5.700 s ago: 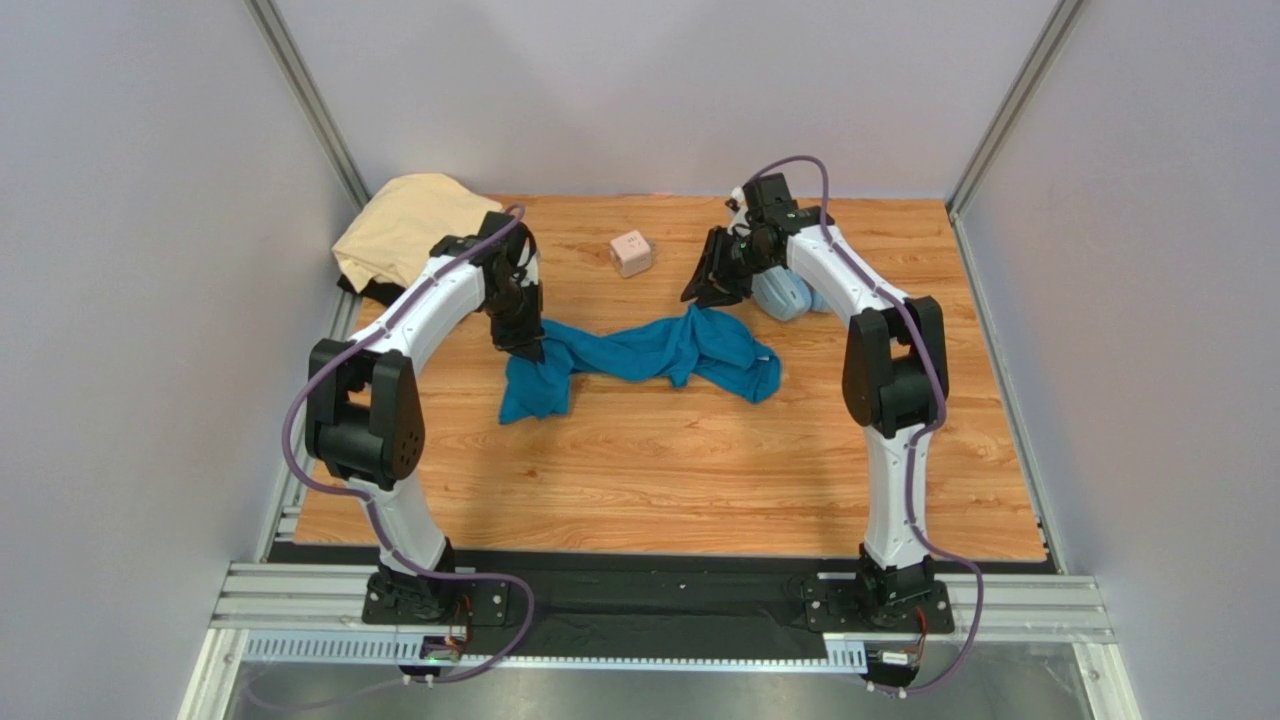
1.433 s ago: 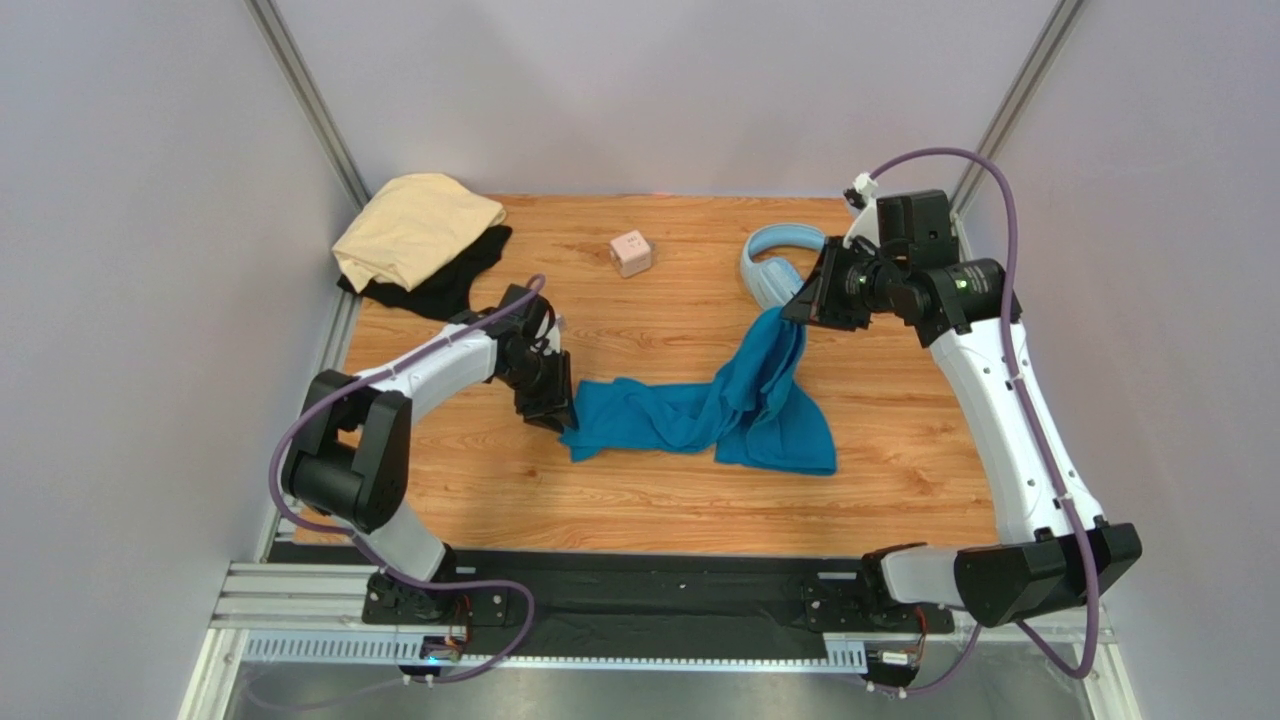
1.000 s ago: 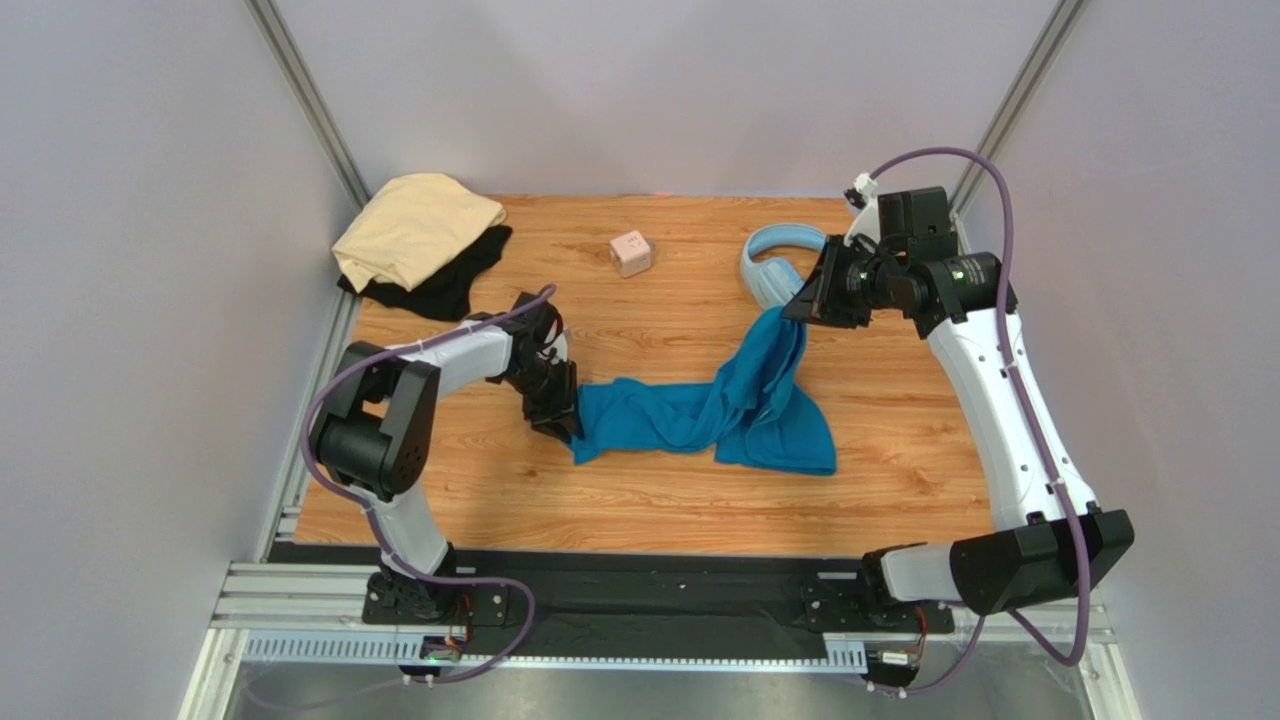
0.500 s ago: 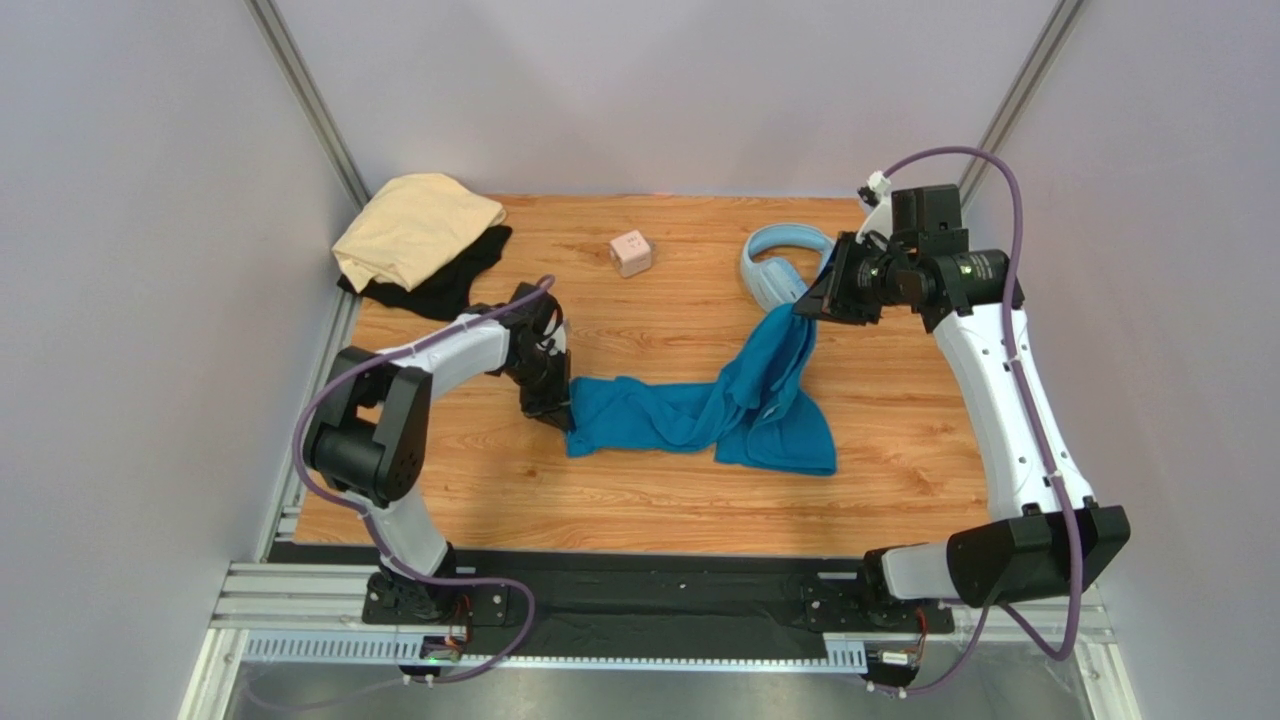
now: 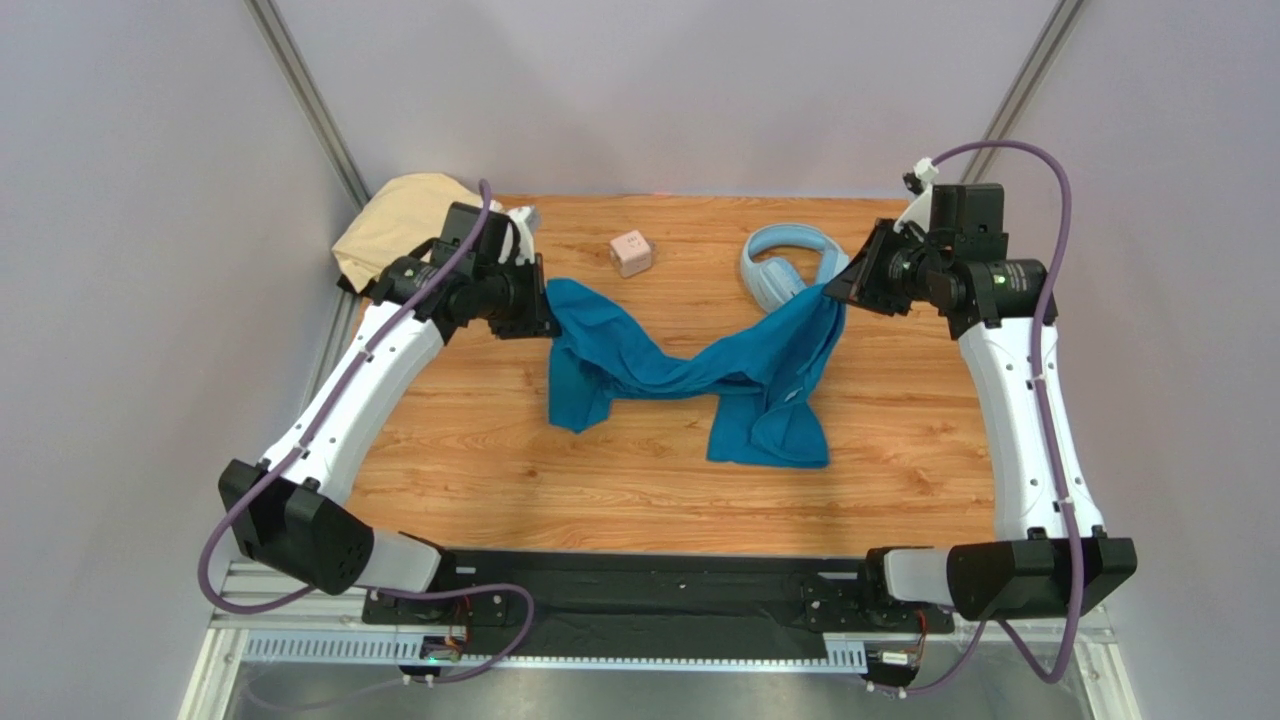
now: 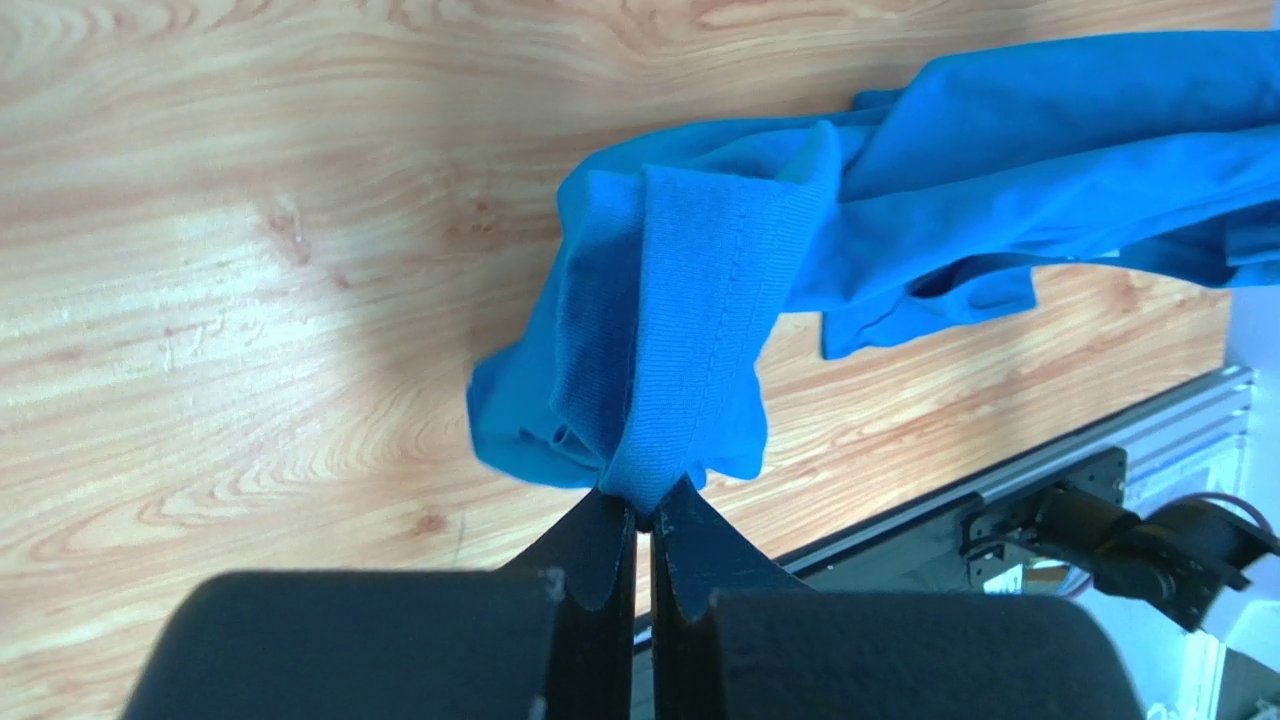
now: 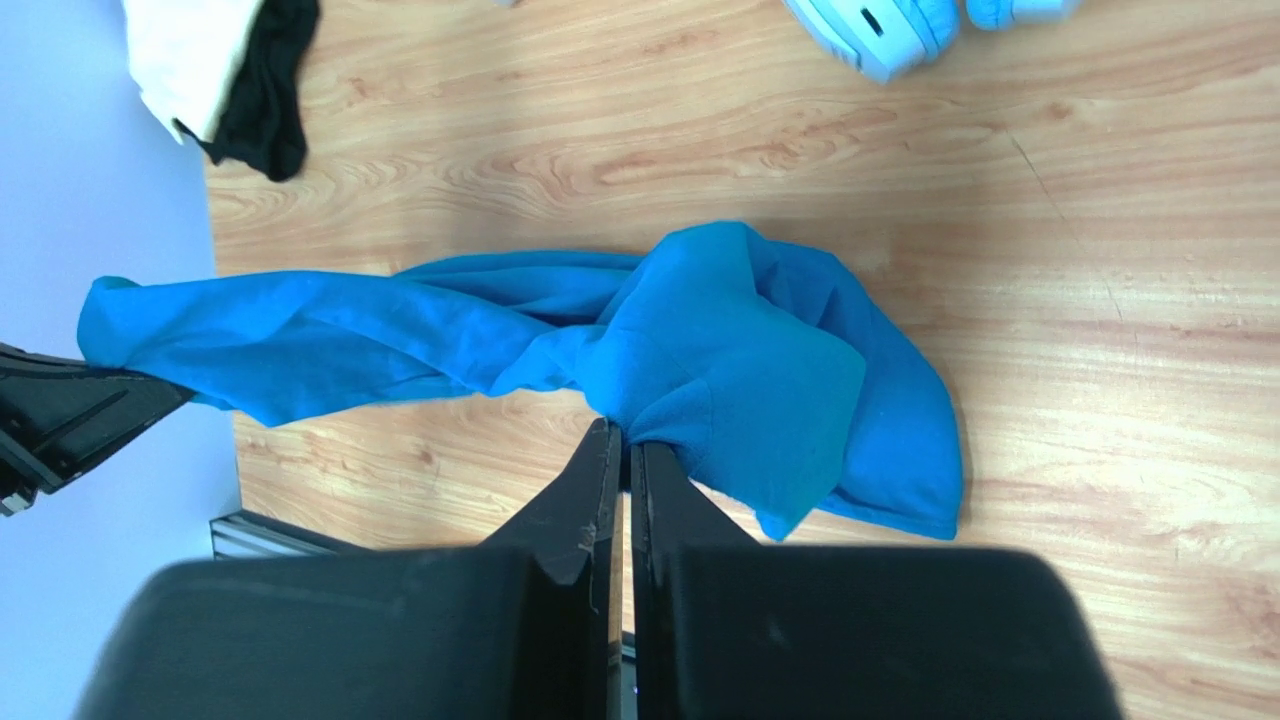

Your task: Fold and stack the t-shirts

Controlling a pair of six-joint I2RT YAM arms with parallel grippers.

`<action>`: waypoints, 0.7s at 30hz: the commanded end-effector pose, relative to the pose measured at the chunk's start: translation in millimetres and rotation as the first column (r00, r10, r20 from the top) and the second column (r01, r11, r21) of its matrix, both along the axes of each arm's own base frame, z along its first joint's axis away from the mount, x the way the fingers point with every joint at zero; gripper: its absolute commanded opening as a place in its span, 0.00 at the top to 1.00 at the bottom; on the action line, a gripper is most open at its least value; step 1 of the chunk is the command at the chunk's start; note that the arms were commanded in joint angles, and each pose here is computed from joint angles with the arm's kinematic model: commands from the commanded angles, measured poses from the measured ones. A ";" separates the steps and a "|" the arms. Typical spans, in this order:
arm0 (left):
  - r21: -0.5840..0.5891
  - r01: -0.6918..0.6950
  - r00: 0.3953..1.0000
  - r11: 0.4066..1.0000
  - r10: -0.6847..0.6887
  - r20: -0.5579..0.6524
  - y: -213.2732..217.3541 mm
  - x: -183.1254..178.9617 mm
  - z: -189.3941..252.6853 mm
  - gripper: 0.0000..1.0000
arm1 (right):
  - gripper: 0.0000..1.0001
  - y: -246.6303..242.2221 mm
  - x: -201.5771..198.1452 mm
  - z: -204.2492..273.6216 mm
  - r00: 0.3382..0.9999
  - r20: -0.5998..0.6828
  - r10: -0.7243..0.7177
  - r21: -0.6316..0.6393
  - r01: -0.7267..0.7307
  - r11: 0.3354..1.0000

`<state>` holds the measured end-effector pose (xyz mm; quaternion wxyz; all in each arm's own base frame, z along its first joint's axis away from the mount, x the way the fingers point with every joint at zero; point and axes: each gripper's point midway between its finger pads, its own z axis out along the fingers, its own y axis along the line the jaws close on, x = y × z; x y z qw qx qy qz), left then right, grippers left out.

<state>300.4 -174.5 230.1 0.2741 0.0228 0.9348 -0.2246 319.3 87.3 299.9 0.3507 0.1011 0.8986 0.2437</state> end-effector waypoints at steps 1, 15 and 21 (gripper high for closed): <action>0.009 0.060 0.997 0.998 -0.059 -0.049 -2.6 -10.6 1.8 1.00 | 1.00 6.1 10.6 39.3 0.991 0.134 -0.012 0.059 0.004 0.998; 0.060 0.005 0.997 0.998 0.000 -0.075 19.2 -25.5 -5.5 0.92 | 1.00 12.5 10.2 34.4 0.994 0.113 -0.003 0.101 -0.009 0.995; -0.010 0.045 0.986 0.999 -0.046 -0.162 4.5 -35.5 -40.0 0.88 | 1.00 16.4 12.7 23.9 0.995 0.095 0.015 0.116 -0.026 0.993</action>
